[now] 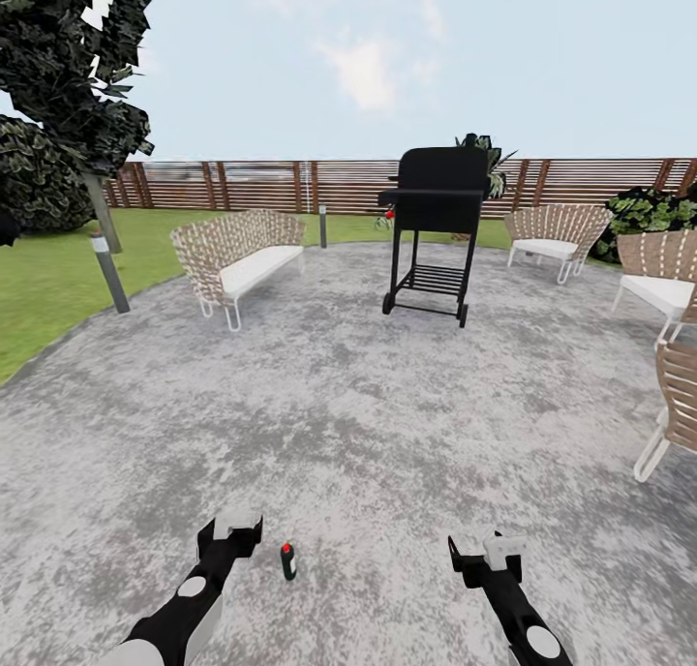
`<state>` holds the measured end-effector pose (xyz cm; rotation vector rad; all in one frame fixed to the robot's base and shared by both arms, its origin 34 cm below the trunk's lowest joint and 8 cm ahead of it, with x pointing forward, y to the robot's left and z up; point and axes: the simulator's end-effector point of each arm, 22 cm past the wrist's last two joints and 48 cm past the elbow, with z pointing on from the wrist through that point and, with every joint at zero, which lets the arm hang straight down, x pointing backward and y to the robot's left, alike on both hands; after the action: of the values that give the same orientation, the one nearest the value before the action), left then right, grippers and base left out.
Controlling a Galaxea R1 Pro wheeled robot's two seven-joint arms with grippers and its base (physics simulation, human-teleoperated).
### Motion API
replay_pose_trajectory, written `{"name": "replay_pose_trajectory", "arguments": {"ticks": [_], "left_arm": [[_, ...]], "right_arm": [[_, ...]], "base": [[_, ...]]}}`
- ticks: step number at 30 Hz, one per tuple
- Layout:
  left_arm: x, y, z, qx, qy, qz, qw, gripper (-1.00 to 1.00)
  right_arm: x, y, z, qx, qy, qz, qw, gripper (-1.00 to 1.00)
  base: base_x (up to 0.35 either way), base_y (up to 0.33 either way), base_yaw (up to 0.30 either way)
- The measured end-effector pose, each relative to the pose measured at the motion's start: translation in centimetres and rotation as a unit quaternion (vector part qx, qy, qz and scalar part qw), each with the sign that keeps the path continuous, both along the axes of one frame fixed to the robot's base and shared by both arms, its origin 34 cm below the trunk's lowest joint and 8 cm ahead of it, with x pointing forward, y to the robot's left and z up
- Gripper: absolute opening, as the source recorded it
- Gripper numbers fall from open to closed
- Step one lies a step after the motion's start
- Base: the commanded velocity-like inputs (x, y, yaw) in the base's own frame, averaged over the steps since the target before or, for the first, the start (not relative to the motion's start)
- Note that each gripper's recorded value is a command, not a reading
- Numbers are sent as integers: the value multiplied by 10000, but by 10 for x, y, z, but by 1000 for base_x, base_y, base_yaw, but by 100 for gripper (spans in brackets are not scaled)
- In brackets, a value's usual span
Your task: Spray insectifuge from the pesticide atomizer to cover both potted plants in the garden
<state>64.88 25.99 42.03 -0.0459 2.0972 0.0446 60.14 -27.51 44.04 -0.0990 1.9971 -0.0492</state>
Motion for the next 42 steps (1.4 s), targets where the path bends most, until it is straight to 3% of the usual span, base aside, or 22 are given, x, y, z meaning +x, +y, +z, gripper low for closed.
{"name": "replay_pose_trajectory", "arguments": {"ticks": [17, 27, 42], "left_arm": [[-1, -4, 0, -34, -6, 19, 10000, 100], [-1, -9, 0, -66, -3, 10, 10000, 100], [-1, -9, 0, -70, -29, 17, 10000, 100]], "right_arm": [[1, 1, 1, 1, -16, 10, 10000, 100], [1, 1, 1, 0, -11, 11, 10000, 100], [0, 1, 0, 1, -5, 15, 10000, 100]], "base": [[51, -37, 0], [109, -189, 0], [5, -7, 0]]}}
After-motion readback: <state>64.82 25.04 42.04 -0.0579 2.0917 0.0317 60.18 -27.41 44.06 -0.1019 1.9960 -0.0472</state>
